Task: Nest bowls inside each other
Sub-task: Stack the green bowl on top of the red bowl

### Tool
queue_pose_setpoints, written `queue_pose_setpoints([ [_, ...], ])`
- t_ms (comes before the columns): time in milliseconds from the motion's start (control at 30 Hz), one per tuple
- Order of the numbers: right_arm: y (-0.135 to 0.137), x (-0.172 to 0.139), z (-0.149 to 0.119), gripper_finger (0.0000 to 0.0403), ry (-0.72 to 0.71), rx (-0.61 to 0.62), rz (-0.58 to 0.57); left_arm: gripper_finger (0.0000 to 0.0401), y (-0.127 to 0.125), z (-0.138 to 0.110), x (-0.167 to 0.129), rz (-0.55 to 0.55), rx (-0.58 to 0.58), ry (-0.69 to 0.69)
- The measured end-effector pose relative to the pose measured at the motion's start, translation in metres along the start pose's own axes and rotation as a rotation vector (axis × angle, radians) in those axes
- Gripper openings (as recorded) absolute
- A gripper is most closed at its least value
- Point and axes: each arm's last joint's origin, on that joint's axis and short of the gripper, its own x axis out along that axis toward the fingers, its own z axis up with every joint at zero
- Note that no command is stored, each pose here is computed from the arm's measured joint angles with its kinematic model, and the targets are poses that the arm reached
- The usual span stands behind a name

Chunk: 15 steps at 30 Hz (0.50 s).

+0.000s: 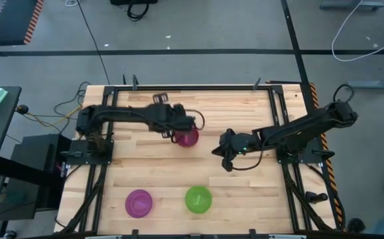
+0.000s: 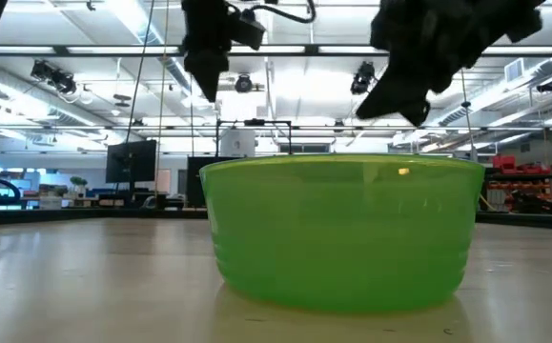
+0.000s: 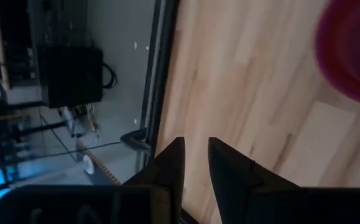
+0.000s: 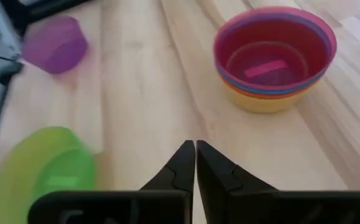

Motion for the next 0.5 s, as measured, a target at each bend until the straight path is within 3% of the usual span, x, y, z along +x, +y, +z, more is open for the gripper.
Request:
queue_pose_setpoints([
  [267,0.019,-0.015,-0.007,0.0024,0.016,0.013,0.072,0.0065,0.056,-0.027,-0.015,0.002,-0.178,-0.029],
  [500,0.032,-0.017,-0.009,0.0024,0.121,0.042,0.045,0.0057,0.08,-0.047,-0.03,-0.002,-0.28,-0.068],
])
